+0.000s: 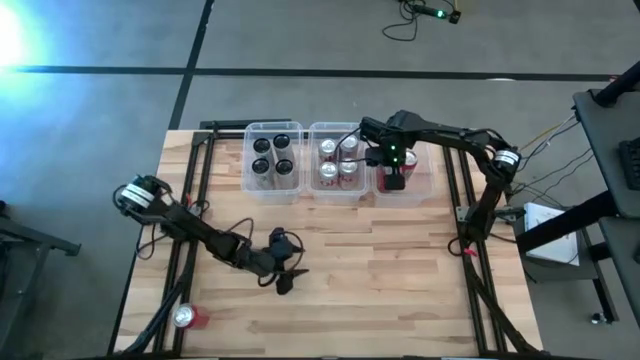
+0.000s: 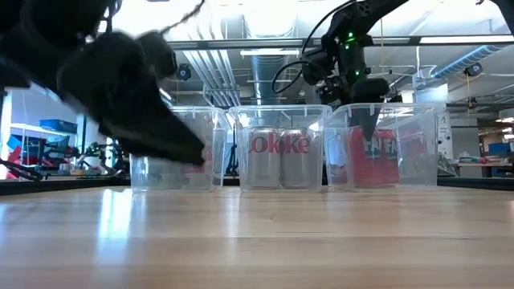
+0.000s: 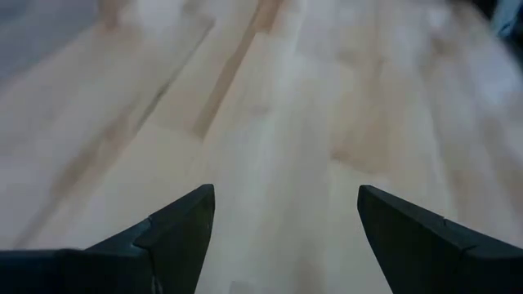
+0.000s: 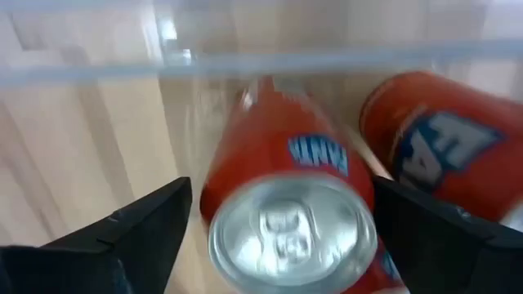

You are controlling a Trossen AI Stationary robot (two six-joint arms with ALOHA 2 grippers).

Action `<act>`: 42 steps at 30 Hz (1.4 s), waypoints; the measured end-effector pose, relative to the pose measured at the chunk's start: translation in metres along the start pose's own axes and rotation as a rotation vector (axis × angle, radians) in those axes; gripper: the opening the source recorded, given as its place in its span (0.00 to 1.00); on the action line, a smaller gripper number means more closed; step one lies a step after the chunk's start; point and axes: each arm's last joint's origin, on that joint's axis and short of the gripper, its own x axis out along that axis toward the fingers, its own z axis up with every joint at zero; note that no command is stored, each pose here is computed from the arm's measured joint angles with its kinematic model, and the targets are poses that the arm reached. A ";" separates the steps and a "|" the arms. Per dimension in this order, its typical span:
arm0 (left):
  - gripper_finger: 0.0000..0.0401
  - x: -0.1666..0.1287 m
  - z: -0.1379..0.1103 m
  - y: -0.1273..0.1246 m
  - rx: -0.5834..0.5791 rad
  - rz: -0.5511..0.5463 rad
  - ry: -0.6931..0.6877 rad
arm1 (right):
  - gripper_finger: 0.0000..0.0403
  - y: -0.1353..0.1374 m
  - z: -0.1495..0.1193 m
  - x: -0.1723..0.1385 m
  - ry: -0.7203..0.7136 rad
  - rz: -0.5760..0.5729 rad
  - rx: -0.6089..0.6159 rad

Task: Sort soda cans
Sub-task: Put the right red soda can into the right transparent bin, then put the red soda can into the right transparent bin

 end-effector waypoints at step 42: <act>0.76 -0.206 0.062 -0.088 -0.033 0.194 1.003 | 0.93 0.272 -0.023 -0.039 -0.939 -0.293 -0.061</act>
